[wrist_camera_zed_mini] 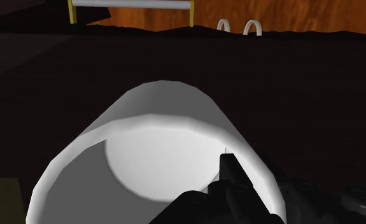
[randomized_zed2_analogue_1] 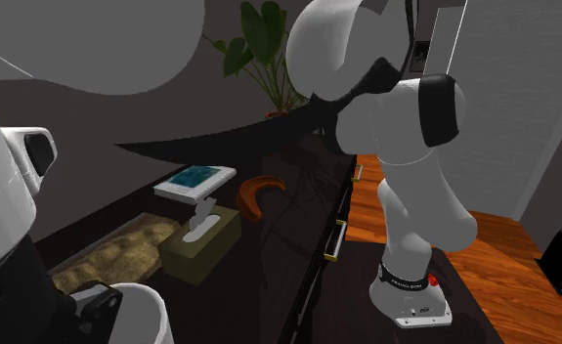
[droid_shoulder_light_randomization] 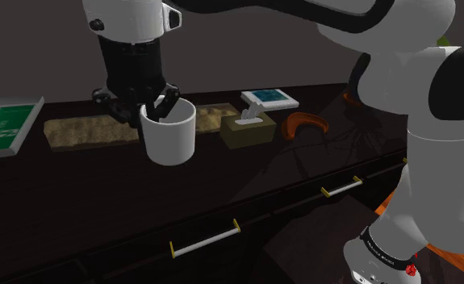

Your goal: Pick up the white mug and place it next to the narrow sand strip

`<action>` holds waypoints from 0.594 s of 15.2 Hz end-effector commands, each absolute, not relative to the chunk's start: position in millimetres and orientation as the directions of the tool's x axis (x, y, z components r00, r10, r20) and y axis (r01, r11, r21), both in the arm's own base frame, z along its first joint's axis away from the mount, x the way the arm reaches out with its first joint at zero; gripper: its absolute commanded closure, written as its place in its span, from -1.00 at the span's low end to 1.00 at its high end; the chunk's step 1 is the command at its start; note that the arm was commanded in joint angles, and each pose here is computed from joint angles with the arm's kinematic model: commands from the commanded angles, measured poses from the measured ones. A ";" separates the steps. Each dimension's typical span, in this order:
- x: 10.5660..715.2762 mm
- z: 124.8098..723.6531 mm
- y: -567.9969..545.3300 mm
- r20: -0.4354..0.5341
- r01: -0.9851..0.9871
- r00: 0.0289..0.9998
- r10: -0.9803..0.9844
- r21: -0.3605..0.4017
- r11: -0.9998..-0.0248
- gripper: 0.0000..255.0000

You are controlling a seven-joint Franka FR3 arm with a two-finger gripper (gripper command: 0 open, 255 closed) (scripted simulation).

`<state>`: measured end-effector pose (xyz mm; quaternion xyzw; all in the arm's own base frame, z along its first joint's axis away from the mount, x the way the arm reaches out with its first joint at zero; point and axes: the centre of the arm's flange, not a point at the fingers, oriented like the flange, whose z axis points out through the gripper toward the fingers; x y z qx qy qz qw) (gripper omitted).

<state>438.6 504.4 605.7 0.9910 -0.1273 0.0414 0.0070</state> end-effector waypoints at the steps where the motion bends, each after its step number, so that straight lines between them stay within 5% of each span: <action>1: 438.3 594.8 504.5 0.084 -0.253 0.964 -0.252 0.002 -0.967 1.00; 9: 438.3 552.5 504.5 0.084 -0.253 0.964 -0.252 0.002 -0.967 1.00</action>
